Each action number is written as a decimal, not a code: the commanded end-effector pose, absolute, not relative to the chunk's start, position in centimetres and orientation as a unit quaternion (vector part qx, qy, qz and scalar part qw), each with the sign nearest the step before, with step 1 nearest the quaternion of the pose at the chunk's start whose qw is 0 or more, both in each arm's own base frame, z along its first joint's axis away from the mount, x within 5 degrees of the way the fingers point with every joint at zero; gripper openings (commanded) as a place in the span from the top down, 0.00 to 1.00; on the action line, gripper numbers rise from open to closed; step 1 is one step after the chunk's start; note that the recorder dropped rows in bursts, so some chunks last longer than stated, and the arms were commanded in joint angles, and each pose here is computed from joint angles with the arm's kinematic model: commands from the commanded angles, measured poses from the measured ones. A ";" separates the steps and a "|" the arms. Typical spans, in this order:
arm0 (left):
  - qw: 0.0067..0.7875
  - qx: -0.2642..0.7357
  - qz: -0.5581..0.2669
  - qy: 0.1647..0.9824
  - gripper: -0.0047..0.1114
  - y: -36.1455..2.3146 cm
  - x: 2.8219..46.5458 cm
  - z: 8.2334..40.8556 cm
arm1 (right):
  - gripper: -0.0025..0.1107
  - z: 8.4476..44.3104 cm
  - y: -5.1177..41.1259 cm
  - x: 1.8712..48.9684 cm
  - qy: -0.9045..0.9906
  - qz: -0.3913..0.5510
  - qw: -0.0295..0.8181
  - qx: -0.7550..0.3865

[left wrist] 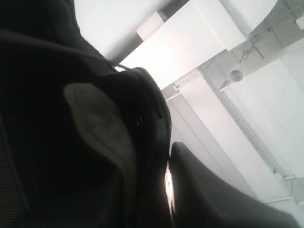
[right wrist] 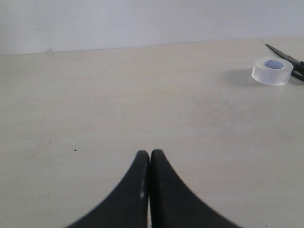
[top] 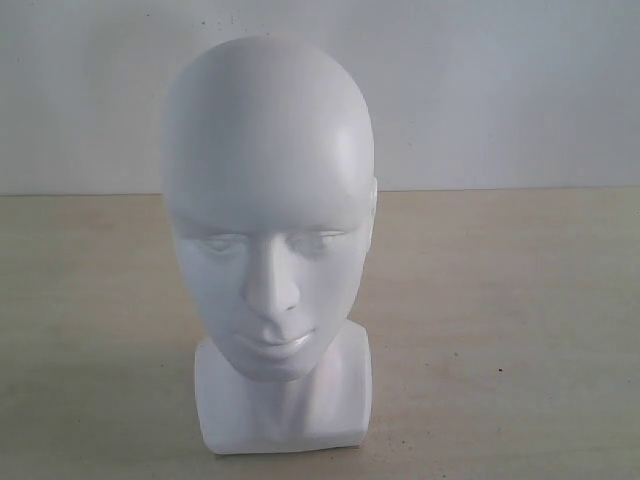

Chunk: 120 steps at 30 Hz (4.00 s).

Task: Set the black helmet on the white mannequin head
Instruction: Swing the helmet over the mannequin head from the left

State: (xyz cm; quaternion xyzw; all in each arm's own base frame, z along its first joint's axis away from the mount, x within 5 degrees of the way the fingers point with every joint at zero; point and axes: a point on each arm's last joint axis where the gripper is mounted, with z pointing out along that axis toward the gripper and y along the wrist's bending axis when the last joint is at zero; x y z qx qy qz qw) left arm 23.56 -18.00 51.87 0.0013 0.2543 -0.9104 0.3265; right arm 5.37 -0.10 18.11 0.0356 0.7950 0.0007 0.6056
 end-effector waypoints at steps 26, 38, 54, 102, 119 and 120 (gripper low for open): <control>0.277 -0.083 -0.918 0.272 0.92 -20.2 25.2 45.7 | 0.98 18.3 -0.1 5.4 0.787 -0.003 0.616 0.034; 0.287 -0.074 -0.915 0.273 0.92 -21.2 24.4 45.7 | 0.98 18.3 -0.1 5.4 0.787 -0.003 0.616 0.034; 0.291 -0.076 -0.908 0.292 0.92 -21.5 24.3 44.6 | 0.98 18.3 -0.1 5.4 0.787 -0.003 0.616 0.034; 0.348 -0.113 -0.853 0.373 0.92 -16.5 23.3 39.2 | 0.98 18.3 -0.1 5.4 0.787 -0.003 0.616 0.035; 0.397 -0.085 -0.837 0.366 0.92 -13.5 22.6 40.7 | 0.98 18.3 -0.1 5.4 0.787 -0.003 0.616 0.035; 0.399 -0.085 -0.836 0.368 0.92 -13.4 22.5 40.5 | 0.98 18.3 -0.1 5.4 0.787 -0.003 0.616 0.035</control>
